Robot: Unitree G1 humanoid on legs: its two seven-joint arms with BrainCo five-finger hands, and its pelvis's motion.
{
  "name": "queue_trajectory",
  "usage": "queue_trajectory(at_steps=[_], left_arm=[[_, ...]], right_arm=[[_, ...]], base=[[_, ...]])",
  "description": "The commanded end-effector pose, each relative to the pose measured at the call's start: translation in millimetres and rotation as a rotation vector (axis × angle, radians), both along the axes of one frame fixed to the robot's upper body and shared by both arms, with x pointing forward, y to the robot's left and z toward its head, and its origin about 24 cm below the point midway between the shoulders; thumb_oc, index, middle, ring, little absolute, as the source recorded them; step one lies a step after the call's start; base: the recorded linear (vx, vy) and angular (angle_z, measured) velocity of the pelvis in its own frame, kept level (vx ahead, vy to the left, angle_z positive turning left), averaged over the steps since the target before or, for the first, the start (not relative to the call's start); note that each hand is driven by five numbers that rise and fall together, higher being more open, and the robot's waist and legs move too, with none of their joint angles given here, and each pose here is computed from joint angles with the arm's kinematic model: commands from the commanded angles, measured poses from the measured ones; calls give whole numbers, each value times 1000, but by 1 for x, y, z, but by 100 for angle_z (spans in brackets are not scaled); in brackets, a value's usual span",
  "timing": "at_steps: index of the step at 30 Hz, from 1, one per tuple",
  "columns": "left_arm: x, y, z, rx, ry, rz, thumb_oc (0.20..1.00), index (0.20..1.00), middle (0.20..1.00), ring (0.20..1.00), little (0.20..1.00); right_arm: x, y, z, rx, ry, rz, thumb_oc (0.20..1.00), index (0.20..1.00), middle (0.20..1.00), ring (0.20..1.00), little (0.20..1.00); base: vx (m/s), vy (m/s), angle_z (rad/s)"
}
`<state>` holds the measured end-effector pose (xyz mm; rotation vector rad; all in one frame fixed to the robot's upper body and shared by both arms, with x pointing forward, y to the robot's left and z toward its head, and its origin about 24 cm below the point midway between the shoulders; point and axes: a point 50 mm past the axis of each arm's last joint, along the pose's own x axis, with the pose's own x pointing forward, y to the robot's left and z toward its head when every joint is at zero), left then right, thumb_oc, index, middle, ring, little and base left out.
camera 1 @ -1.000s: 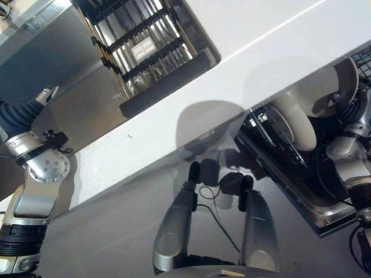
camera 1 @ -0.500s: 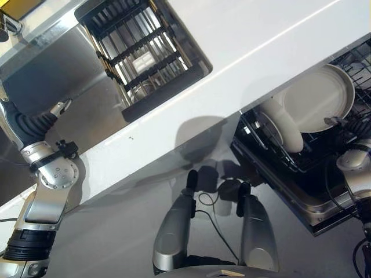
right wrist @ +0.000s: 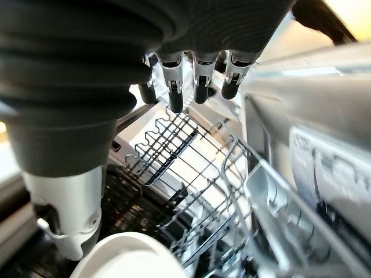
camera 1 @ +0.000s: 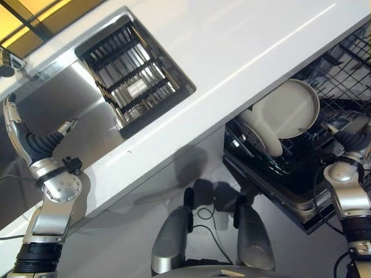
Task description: Pick up plates and place into dishwasher.
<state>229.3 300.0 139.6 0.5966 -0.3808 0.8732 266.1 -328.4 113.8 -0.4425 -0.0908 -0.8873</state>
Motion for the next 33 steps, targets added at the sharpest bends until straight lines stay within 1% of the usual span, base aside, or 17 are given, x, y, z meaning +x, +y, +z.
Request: queue_trajectory(at_steps=[1,6,9,14,18,20,21,23,27,33], left_arm=[[-5,-3,-7,50,-4,3,1000,1000,1000,1000,1000],[1,-9,-9,26,-10,1,1000,1000,1000,1000,1000],[2,-11,-11,17,-12,-2,1000,1000,1000,1000,1000],[4,-16,-11,5,-25,-18,1000,1000,1000,1000,1000],[11,-21,-6,13,-25,-34,1000,1000,1000,1000,1000],[12,-22,-3,20,-34,-30,1000,1000,1000,1000,1000],[14,-22,-1,27,-39,-26,1000,1000,1000,1000,1000],[17,-21,3,38,-50,-19,1000,1000,1000,1000,1000],[23,-25,9,54,-68,-14,1000,1000,1000,1000,1000],[26,-34,10,66,-73,-23,1000,1000,1000,1000,1000]], right_arm=[[6,3,17,66,-158,20,1000,1000,1000,1000,1000],[7,-2,16,157,-222,-76,1000,1000,1000,1000,1000],[9,1,13,183,-228,-91,1000,1000,1000,1000,1000],[26,15,10,262,-168,95,1000,1000,1000,1000,1000],[40,28,15,295,-186,248,1000,1000,1000,1000,1000],[45,35,16,357,-219,330,1000,1000,1000,1000,1000],[47,38,16,403,-242,355,1000,1000,1000,1000,1000],[51,42,14,423,-258,373,1000,1000,1000,1000,1000],[59,55,12,534,-311,424,1000,1000,1000,1000,1000],[69,80,19,583,-353,542,1000,1000,1000,1000,1000]], base=[[-80,155,-20],[-86,108,-14],[-59,84,5],[-31,103,-5],[-53,36,-2],[-63,-1,5],[-62,-12,6],[-76,-12,2],[-84,8,3],[-30,66,-11]])
